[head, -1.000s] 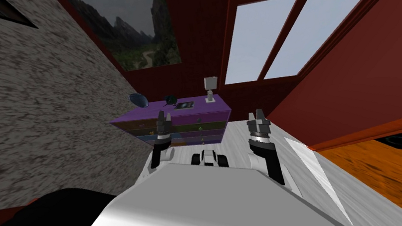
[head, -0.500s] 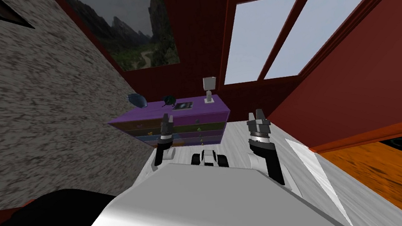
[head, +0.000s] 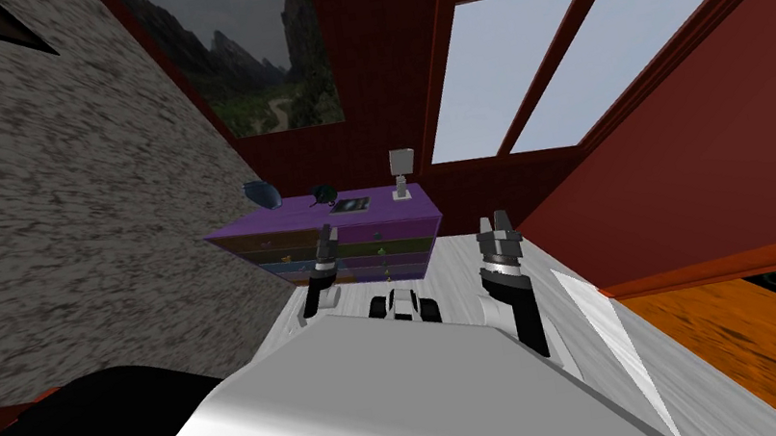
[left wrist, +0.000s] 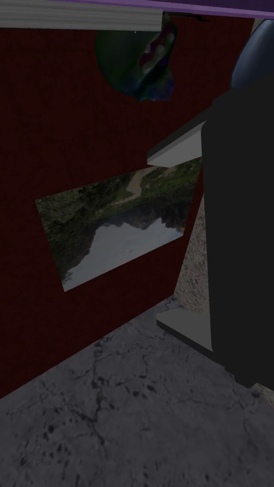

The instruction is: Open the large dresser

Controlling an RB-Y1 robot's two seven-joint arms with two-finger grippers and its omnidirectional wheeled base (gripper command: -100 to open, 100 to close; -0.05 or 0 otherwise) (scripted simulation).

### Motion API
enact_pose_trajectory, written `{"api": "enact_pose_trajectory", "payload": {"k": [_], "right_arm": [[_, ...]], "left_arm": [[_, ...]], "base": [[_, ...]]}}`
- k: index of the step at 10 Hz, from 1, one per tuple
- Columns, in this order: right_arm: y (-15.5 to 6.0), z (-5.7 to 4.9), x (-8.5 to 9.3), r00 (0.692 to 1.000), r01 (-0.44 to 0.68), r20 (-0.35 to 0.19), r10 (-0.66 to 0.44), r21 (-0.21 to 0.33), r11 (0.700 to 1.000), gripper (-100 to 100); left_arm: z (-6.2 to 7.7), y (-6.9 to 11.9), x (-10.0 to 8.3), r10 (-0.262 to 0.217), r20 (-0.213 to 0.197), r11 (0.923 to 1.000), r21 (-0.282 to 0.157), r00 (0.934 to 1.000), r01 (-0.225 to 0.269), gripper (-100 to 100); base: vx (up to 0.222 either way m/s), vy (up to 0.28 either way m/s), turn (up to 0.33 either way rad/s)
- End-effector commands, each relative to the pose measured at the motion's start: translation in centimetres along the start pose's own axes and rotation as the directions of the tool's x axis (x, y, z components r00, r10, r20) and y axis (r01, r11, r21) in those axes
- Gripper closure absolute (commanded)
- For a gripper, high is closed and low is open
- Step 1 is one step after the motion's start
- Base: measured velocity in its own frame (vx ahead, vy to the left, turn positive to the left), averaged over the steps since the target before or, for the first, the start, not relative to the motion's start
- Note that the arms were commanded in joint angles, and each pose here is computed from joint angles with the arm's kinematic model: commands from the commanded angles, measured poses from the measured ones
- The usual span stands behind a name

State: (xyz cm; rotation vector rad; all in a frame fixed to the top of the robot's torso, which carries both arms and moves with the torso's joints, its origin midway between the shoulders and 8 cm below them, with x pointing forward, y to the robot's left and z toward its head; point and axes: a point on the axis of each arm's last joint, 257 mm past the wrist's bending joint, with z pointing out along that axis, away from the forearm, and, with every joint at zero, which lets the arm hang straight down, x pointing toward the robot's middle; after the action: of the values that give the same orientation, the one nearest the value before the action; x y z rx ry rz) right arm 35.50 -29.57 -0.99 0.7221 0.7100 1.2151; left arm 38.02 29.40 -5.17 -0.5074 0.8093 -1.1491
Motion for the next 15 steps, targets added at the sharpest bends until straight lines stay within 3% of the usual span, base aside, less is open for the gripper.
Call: {"api": "enact_pose_trajectory", "payload": {"k": [1,8,15], "right_arm": [[0.0,0.0,0.0,1.000,0.000,0.000,0.000,0.000,1.000,0],[0.0,0.0,0.0,1.000,0.000,0.000,0.000,0.000,1.000,0],[0.0,0.0,0.0,1.000,0.000,0.000,0.000,0.000,1.000,0]], "left_arm": [[-0.6,1.6,0.2,0.001,-0.006,0.9998,-0.021,1.0000,-0.002,-100],[-3.4,7.1,1.4,0.003,-0.027,0.9954,-0.096,0.9996,-0.005,-100],[-5.9,10.8,2.4,-0.001,-0.041,0.9886,-0.151,0.9991,-0.005,-100]], "base": [[0.021,-0.032,0.008],[0.031,-0.053,0.014],[0.026,-0.039,0.013]]}}
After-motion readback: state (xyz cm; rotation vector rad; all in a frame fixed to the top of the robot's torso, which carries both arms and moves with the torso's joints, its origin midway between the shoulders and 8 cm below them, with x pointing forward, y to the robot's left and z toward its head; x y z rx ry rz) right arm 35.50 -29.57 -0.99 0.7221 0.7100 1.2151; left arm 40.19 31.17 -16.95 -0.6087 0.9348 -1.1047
